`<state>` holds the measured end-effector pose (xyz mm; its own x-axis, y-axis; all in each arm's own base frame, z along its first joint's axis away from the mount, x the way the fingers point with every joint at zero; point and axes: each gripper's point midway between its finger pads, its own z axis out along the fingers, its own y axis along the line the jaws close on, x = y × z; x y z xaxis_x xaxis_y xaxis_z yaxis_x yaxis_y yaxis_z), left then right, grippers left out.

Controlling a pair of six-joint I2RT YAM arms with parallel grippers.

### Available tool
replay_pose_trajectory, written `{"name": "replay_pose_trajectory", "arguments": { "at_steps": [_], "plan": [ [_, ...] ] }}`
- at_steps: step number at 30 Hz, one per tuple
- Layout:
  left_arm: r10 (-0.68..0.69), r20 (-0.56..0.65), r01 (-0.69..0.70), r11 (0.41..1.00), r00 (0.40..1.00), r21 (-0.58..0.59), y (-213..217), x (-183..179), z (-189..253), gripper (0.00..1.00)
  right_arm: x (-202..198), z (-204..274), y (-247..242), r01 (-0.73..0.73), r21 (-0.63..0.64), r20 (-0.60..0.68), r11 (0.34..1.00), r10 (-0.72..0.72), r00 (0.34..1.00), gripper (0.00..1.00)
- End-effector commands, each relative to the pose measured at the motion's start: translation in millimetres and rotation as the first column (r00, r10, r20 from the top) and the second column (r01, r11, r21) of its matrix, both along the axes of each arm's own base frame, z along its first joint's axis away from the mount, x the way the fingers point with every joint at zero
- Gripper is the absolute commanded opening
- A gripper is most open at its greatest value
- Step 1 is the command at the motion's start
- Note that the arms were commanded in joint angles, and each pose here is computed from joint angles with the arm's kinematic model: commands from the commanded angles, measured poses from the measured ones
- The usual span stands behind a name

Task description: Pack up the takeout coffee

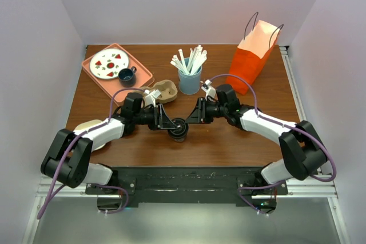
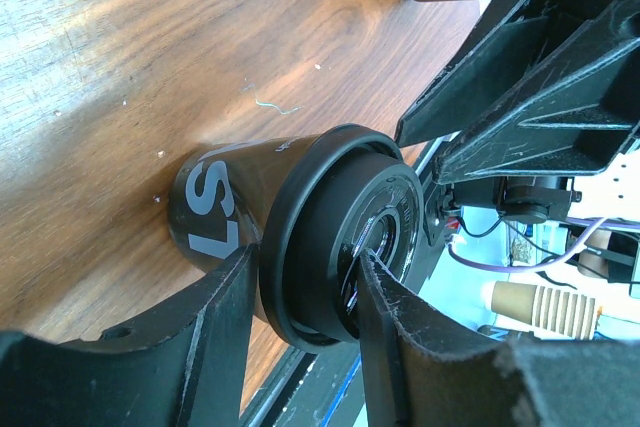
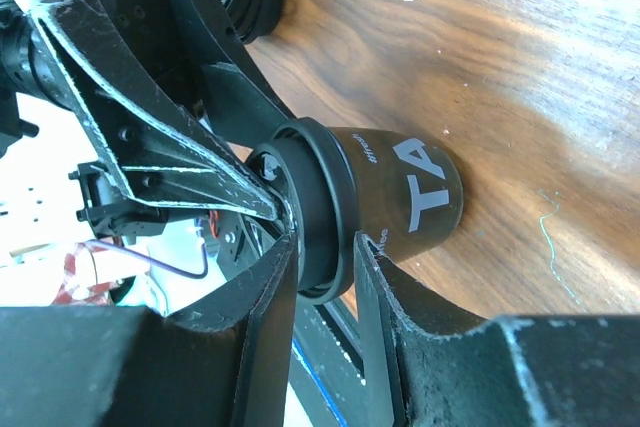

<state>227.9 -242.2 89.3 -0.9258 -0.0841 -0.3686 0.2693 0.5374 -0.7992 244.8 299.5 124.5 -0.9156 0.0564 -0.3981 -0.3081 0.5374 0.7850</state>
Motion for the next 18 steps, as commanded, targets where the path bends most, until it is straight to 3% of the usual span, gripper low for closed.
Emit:
{"name": "replay_pose_trajectory", "arguments": {
  "at_steps": [1, 18],
  "plan": [
    [0.057, -0.130, -0.028, 0.976, 0.990, 0.216, 29, -25, -63, 0.43, 11, 11, 1, 0.016, -0.009, 0.054, 1.000, -0.016, 0.998, 0.33],
    [0.047, -0.128, -0.016, 0.973, 0.991, 0.232, 26, -27, -64, 0.43, 14, -7, 8, -0.003, -0.001, 0.018, 1.000, 0.003, 1.000, 0.31]
  ]
}}
